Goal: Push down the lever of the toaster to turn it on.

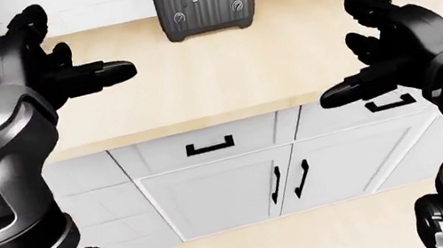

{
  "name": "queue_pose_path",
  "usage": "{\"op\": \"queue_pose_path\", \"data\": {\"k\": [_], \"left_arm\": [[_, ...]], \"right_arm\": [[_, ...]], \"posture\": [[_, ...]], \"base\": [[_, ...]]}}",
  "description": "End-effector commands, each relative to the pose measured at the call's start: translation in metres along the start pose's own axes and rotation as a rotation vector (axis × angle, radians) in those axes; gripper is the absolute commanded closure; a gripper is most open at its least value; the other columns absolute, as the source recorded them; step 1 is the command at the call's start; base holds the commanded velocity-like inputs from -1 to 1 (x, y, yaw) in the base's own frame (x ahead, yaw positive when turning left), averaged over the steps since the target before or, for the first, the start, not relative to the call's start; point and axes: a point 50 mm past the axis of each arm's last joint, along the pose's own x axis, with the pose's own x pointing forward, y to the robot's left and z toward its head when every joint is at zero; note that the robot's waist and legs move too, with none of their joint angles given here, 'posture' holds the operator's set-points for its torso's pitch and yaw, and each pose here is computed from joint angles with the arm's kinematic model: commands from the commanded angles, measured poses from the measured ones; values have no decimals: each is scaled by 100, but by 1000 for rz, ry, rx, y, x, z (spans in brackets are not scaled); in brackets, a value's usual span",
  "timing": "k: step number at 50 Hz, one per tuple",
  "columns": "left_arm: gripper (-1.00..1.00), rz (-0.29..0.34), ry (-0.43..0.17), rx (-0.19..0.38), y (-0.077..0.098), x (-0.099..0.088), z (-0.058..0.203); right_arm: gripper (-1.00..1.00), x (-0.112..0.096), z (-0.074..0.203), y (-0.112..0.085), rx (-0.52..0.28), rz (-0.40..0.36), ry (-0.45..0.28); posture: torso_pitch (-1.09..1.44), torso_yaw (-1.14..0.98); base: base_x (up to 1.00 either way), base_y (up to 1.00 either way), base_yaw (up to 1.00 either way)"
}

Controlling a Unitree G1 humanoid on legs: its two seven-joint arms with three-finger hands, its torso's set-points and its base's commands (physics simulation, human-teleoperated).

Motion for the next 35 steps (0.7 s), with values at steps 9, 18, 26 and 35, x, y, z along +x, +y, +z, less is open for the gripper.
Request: {"op": "queue_pose_path", "data": {"k": [9,18,26,35], "left_arm": [[-100,-9,-102,-11,0,-6,19],[-100,-6,-100,-21,3,-7,20],[-100,-9,-104,-25,2,-8,23],[-100,-7,-105,-29,4,-9,23]], "right_arm": [[-100,-6,10,-6,-13,-44,-70],[-100,-7,10,-5,-13,-44,-70],[-100,-9,10,-8,-11,-46,-70],[-100,-9,10,-7,-10,-45,-67]], "posture": [[0,0],[0,0],[0,0],[0,0]], "base": [[6,0,0],[8,0,0],[11,0,0],[14,0,0]]}}
